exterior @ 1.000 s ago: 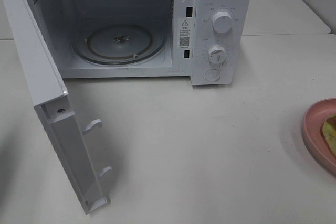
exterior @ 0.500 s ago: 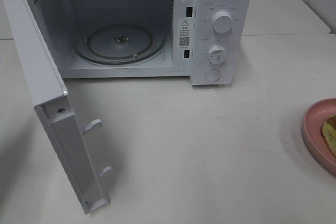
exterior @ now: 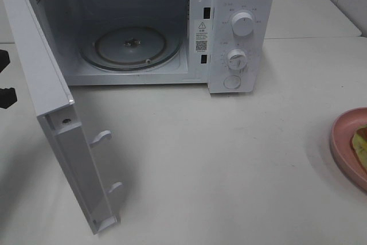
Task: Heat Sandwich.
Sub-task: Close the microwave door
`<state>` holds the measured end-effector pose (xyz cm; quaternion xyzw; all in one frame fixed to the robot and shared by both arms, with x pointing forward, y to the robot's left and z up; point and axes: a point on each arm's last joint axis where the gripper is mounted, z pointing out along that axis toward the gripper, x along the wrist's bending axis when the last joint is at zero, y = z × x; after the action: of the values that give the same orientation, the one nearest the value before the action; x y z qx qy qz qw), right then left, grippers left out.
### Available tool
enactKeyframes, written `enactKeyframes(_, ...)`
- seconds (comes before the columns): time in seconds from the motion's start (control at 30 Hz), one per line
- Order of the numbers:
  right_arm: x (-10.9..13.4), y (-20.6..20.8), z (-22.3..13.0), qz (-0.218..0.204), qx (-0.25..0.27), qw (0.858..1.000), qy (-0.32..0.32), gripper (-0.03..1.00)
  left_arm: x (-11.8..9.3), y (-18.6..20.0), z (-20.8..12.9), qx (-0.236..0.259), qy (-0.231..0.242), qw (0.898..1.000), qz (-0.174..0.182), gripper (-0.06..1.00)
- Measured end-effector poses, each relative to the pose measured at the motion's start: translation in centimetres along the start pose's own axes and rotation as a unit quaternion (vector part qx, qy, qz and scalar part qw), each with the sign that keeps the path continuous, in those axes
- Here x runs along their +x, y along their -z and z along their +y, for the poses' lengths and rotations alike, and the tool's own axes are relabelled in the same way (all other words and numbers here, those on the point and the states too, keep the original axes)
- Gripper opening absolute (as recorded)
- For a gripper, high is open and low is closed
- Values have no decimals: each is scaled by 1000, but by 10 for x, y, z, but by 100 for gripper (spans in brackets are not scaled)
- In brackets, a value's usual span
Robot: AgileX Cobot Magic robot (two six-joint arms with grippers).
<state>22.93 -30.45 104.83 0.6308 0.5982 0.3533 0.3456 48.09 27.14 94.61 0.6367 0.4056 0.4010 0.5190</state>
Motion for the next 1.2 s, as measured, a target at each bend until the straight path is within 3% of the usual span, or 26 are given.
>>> enactKeyframes(0.27, 0, 0, 0, 0, 0, 1000, 0, 77, -17, -13, 3, -9, 6, 1000, -24, 0)
enactKeyframes(0.43, 0, 0, 0, 0, 0, 1000, 0, 77, -39, -22, 5, -13, 10, 999, -50, 0)
enactKeyframes(1.03, 0, 0, 0, 0, 0, 1000, 0, 77, -89, -47, 13, -33, 25, 997, -61, 0)
enactKeyframes(1.2, 0, 0, 0, 0, 0, 1000, 0, 77, -106, -57, 14, -33, 27, 998, -49, 0)
